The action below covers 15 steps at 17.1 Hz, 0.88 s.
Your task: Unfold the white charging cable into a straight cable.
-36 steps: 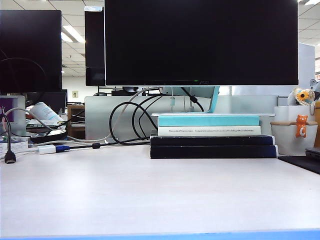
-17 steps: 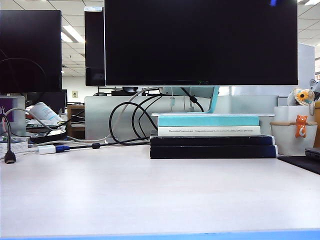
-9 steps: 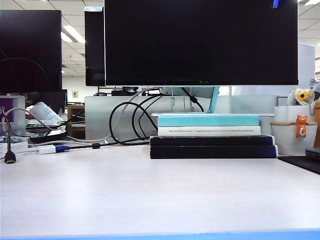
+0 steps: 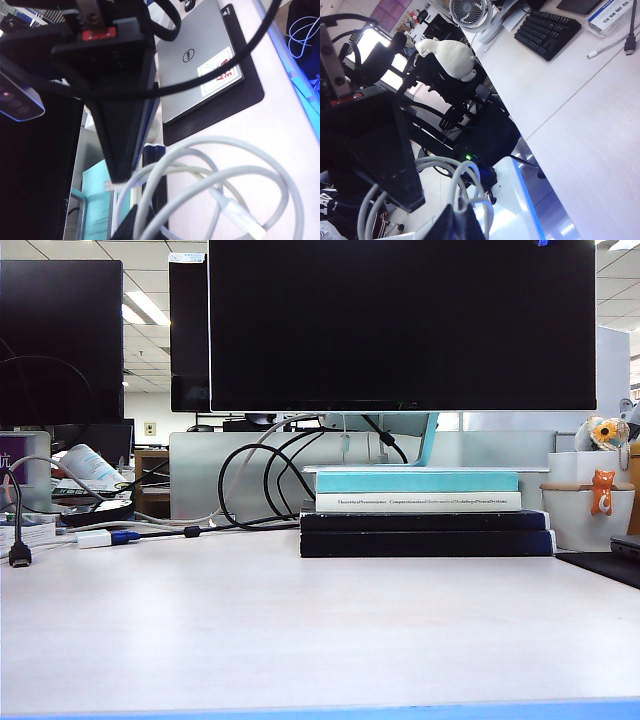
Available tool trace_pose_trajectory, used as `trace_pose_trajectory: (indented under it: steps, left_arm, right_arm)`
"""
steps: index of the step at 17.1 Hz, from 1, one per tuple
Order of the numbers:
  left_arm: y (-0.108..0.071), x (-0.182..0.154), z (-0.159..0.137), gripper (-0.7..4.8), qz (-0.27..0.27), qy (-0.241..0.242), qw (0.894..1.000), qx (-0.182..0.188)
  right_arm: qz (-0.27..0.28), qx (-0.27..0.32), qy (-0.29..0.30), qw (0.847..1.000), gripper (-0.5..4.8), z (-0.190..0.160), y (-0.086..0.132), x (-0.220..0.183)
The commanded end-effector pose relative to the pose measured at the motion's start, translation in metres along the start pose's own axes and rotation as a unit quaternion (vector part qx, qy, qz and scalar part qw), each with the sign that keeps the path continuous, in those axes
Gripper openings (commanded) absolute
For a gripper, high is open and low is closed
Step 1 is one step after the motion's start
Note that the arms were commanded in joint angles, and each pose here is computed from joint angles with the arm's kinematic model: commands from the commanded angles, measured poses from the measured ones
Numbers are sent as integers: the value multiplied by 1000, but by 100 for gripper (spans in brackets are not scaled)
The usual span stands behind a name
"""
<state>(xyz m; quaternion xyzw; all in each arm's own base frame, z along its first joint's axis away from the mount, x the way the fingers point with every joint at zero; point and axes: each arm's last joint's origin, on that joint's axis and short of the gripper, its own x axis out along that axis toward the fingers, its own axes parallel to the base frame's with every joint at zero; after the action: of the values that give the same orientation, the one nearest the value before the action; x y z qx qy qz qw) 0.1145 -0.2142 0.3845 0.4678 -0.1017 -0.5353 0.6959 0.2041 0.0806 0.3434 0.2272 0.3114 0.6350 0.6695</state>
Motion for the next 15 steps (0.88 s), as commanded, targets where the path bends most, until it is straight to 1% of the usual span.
trace_pose_trajectory:
  steps: [1, 2, 3, 4, 5, 7, 8, 9, 10, 11, 12, 13, 14, 15]
  left_arm:
    - [2, -1, 2, -5, 1, -19, 1000, -3]
    - [2, -1, 2, 1, 1, -18, 1000, -9]
    - [2, -1, 2, 251, 1, -19, 1000, -12]
    - [1, -1, 2, 479, 2, -10, 999, -42]
    - [0, -5, -1, 479, 6, 23, 998, -56]
    - [0, -12, -3, 479, 22, 51, 996, -68]
    - [0, -19, -5, 479, 39, 74, 994, -77]
    - [0, -20, -5, 479, 45, 84, 992, -78]
    - [0, -25, -6, 479, 52, 96, 991, -80]
    - [0, -27, -6, 479, 53, 99, 990, -84]
    - [0, -29, -6, 479, 56, 98, 989, -94]
    - [0, -30, -6, 479, 58, 96, 989, -99]
    - [0, -30, -6, 479, 59, 97, 989, -99]
    - [0, -31, -6, 479, 56, 99, 988, -100]
  right_arm:
    - [7, -10, -1, 1000, 64, 1, 2, 0]
    - [8, -43, -11, 999, -5, 7, 4, 0]
    - [-2, -51, -18, 999, -5, 9, 4, 0]
    - [-17, -68, -30, 997, -5, 12, 5, -1]
    - [-44, -98, -56, 993, -5, 18, 6, -1]
    - [-92, -122, -90, 984, -5, 23, 7, -2]
    - [-119, -133, -109, 978, -5, 26, 7, -3]
    - [-106, -129, -101, 981, -5, 25, 7, -3]
    - [-53, -116, -67, 990, -5, 21, 8, -2]
    - [-20, -111, -49, 992, -5, 19, 8, -1]
    - [-46, -118, -61, 990, -5, 20, 7, -2]
    - [-115, -132, -95, 980, -5, 22, 5, -5]
    - [-224, -151, -145, 952, -4, 25, 5, -12]
    - [-159, -148, -119, 969, -5, 24, 9, -9]
